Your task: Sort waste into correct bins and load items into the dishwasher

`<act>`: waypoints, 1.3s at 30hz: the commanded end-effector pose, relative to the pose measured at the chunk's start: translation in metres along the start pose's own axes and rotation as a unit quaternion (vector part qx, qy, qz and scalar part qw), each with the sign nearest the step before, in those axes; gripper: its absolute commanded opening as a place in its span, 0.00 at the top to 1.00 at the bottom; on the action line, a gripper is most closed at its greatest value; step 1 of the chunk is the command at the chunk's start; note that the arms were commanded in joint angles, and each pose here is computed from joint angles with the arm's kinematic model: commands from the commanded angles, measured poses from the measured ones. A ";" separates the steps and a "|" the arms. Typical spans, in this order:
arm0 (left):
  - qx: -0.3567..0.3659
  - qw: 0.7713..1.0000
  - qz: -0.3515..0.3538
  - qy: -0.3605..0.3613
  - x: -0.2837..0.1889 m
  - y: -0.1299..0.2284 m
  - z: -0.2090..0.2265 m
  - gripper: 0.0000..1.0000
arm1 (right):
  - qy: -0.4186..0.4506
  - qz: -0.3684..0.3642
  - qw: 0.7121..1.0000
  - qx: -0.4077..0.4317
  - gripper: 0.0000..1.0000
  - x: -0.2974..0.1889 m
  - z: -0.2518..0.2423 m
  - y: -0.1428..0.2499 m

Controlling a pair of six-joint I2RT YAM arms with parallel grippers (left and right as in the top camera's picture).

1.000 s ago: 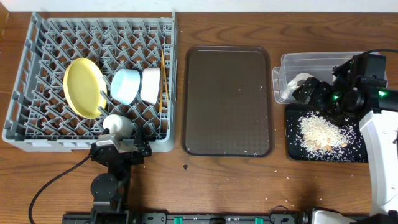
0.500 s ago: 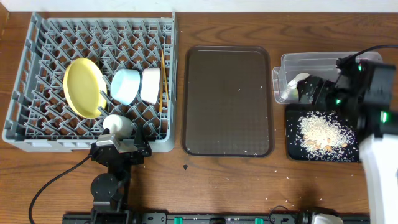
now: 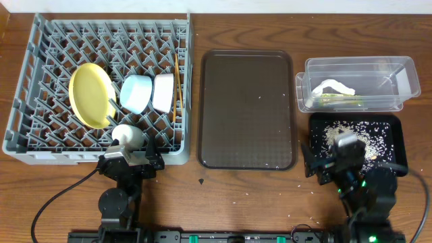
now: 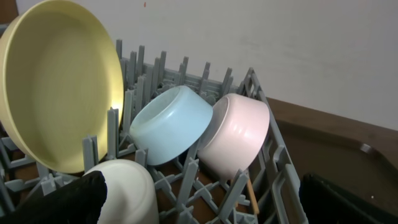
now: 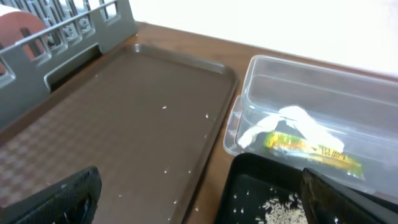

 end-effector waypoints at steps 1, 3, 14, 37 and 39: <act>-0.002 1.000 0.028 -0.007 0.001 0.014 0.002 0.01 | -0.019 -0.053 0.998 -0.024 0.01 0.001 0.002 0.016; -0.002 1.000 0.028 -0.007 0.001 0.014 0.002 0.01 | -0.027 -0.093 0.995 -0.029 0.01 0.004 0.002 0.025; -0.002 1.000 0.028 -0.007 0.001 0.014 0.002 0.01 | -0.042 -0.129 0.989 -0.056 0.01 -0.001 0.010 0.020; -0.002 1.000 0.028 -0.007 0.001 0.014 0.002 0.01 | -0.063 -0.125 0.988 -0.060 0.01 0.000 0.018 0.021; -0.002 1.000 0.028 -0.007 0.001 0.014 0.002 0.01 | -0.063 -0.125 0.988 -0.060 0.01 0.000 0.018 0.021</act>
Point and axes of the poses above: each gripper's point midway between its finger pads, its own x axis out along the fingers, its own z axis along the line the jaws close on, y = z × x, the point moved 7 cm from there along -x, back along the fingers, and after that the axes turned 13 degrees about x, right-handed, at the moved point
